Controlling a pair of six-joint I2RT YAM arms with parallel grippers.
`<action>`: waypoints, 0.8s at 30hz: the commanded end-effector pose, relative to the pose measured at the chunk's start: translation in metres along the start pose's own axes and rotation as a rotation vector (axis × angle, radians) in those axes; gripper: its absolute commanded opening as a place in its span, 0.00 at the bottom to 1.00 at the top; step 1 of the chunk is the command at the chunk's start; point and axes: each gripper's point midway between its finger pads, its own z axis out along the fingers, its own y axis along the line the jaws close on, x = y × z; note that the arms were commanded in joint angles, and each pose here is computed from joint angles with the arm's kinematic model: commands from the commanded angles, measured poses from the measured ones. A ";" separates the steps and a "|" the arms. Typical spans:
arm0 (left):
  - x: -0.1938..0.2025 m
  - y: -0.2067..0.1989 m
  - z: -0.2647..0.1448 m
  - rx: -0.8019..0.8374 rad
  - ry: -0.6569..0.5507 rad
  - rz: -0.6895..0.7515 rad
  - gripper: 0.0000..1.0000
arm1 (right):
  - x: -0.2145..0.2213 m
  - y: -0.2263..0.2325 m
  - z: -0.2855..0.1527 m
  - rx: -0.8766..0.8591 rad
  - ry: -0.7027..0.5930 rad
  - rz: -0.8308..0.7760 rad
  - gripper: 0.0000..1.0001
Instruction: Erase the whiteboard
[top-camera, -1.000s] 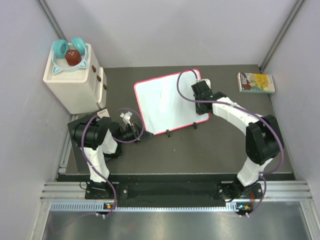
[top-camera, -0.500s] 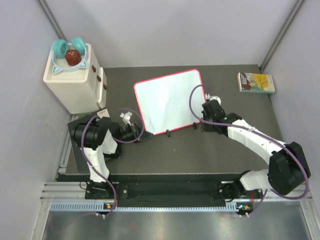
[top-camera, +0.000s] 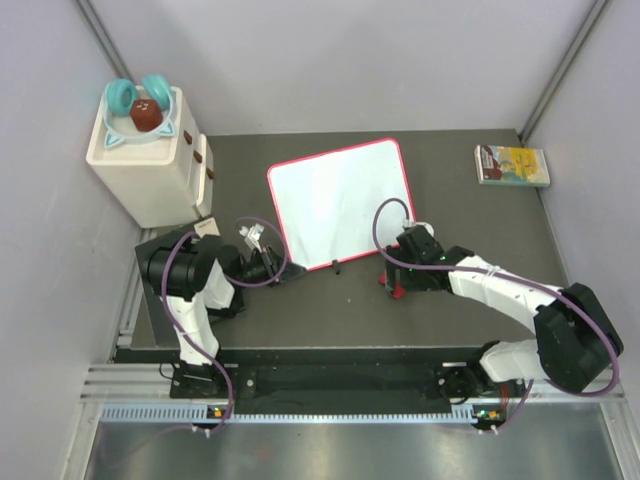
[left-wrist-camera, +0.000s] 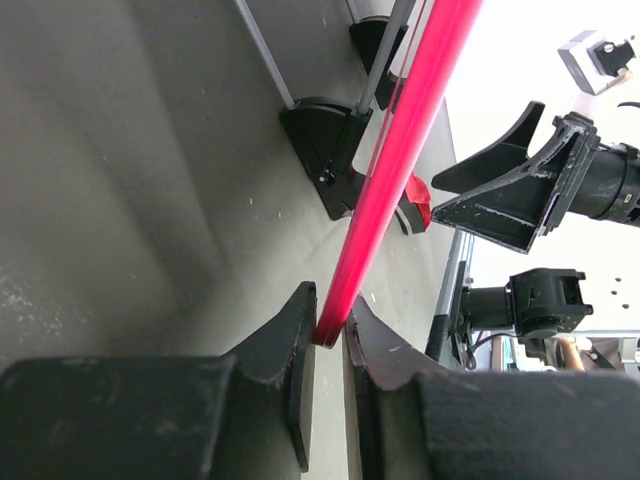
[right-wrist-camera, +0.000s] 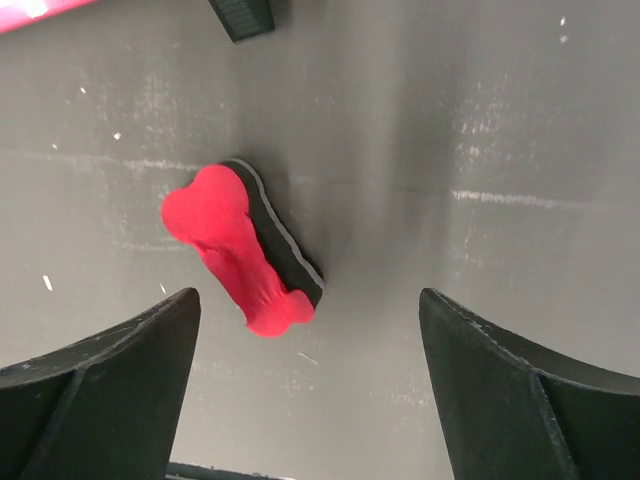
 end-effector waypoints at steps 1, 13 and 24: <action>-0.030 -0.043 -0.005 0.155 -0.135 0.270 0.22 | -0.013 0.010 -0.003 -0.040 -0.069 0.016 0.88; -0.028 -0.050 -0.009 0.163 -0.140 0.306 0.71 | 0.009 0.005 0.011 -0.032 -0.033 0.020 0.89; -0.018 -0.063 -0.037 0.095 -0.256 0.258 0.99 | -0.006 -0.002 -0.025 -0.070 -0.179 0.032 0.98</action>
